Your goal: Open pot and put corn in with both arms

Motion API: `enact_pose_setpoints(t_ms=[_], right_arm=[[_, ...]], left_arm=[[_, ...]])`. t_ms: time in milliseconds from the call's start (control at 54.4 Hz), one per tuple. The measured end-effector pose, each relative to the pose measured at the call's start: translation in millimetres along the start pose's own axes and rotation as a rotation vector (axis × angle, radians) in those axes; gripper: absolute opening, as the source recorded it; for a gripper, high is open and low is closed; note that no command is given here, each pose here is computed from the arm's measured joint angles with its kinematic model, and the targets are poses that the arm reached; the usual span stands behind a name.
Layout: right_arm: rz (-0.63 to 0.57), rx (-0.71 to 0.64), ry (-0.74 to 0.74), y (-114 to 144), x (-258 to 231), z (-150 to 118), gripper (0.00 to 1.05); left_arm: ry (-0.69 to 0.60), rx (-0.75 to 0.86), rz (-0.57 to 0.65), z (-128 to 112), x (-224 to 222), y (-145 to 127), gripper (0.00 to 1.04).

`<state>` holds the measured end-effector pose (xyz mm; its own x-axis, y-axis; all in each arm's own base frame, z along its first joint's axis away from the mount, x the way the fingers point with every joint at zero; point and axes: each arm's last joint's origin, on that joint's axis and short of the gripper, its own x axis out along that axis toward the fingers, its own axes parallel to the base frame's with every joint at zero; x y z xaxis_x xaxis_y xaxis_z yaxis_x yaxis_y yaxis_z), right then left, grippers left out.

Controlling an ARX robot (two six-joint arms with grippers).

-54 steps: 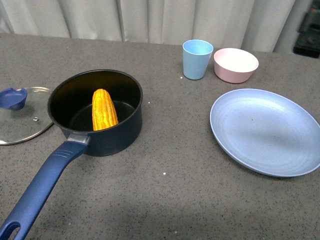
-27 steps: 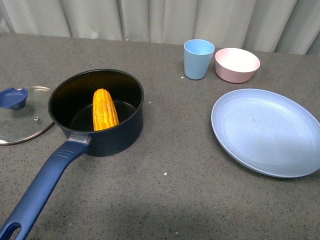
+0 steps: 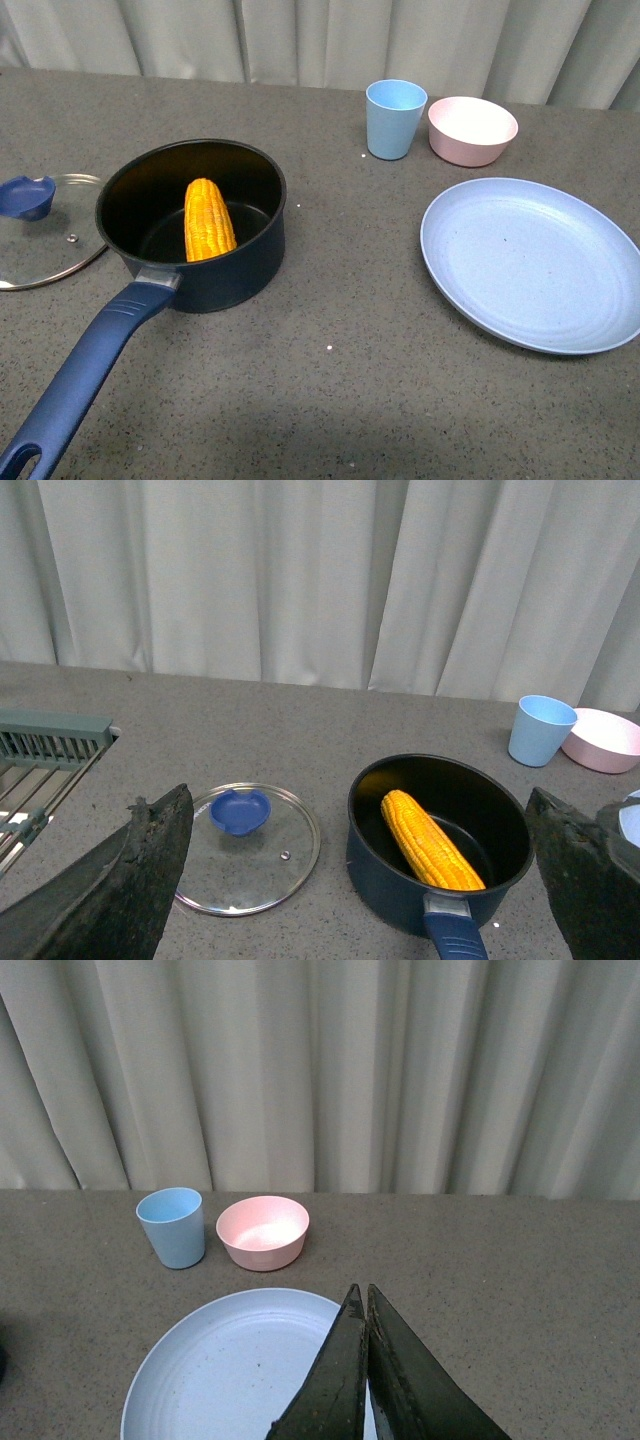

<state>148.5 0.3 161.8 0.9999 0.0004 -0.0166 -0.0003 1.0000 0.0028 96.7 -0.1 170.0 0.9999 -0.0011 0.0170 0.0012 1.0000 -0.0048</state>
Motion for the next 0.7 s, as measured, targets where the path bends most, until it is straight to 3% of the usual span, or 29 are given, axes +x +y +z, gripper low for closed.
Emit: enact_pose_setpoints(t_ms=[699], right_arm=[[0.001,0.000,-0.023,0,-26,6,0.01]], left_arm=[[0.000,0.000,0.000,0,0,0,0.98]])
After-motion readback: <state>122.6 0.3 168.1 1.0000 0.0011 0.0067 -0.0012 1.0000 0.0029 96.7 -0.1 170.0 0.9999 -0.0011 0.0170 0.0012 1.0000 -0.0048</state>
